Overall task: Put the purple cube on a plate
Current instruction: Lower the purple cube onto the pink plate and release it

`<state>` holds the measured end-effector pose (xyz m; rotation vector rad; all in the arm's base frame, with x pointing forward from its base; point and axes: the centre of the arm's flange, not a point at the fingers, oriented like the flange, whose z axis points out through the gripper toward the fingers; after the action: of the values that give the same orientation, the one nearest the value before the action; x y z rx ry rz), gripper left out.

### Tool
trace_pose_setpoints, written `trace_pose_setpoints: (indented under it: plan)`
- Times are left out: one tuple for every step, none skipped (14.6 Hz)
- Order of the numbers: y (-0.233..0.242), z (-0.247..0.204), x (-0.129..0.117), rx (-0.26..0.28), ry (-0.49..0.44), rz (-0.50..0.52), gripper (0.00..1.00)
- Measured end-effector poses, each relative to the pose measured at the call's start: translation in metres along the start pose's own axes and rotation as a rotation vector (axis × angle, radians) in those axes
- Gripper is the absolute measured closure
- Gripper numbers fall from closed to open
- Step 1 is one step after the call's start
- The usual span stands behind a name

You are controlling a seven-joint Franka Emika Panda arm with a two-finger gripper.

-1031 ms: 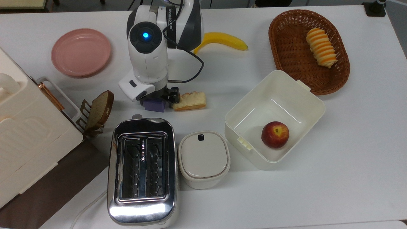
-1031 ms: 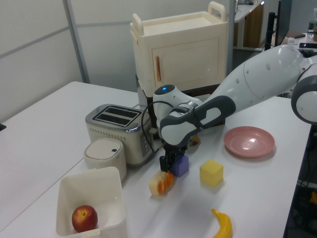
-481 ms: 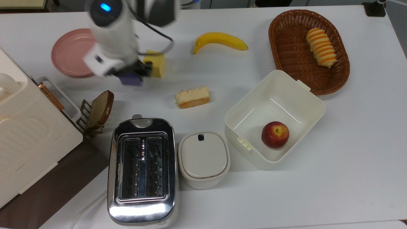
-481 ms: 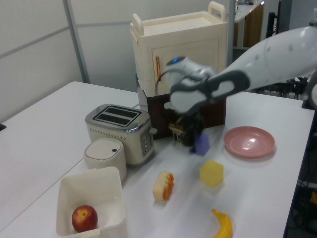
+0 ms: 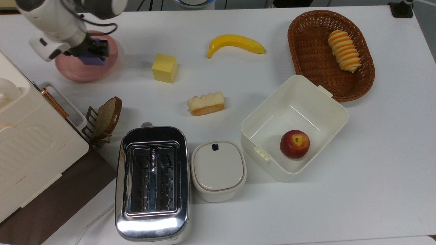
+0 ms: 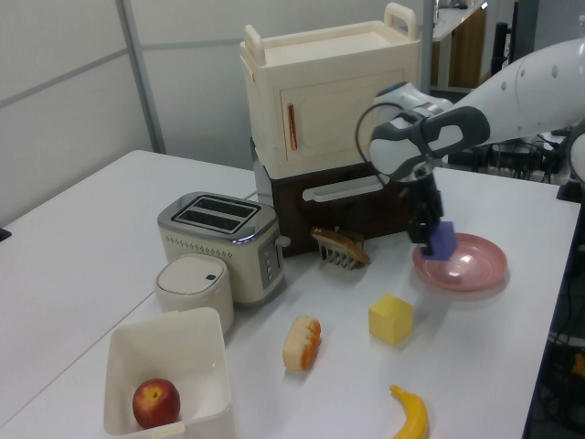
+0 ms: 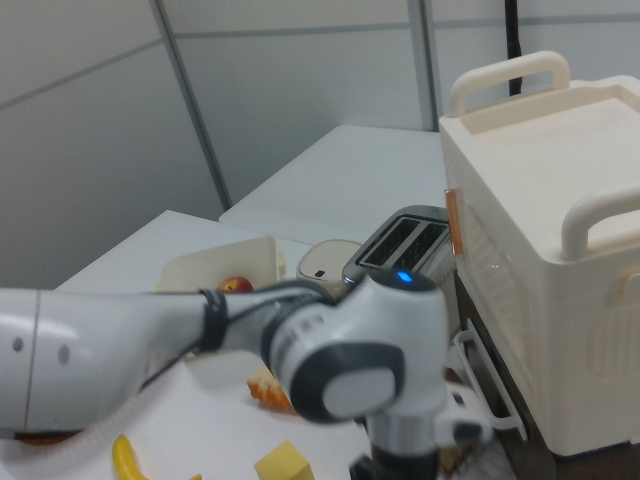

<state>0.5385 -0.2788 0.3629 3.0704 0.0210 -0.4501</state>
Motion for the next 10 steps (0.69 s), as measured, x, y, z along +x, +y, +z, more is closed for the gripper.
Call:
trace_pose_setpoints:
  plan:
    - [0.014,0.009,-0.006,0.007,-0.014,-0.008,0.40]
    - [0.026,0.017,-0.013,0.016,-0.026,-0.017,0.40]
    - [0.037,0.023,-0.019,0.021,-0.027,-0.021,0.40]
    - [0.046,0.028,-0.023,0.021,-0.019,-0.020,0.36]
    - [0.051,0.030,-0.025,0.018,-0.011,-0.017,0.27]
    - [0.052,0.031,-0.026,0.017,-0.008,-0.015,0.17]
    - [0.050,0.030,-0.024,0.015,-0.005,-0.019,0.01]
    - [0.048,0.027,-0.023,0.012,-0.001,-0.024,0.00]
    - [0.044,0.020,-0.021,0.009,0.005,-0.031,0.00]
    - [0.038,0.008,-0.021,0.010,0.011,-0.040,0.00]
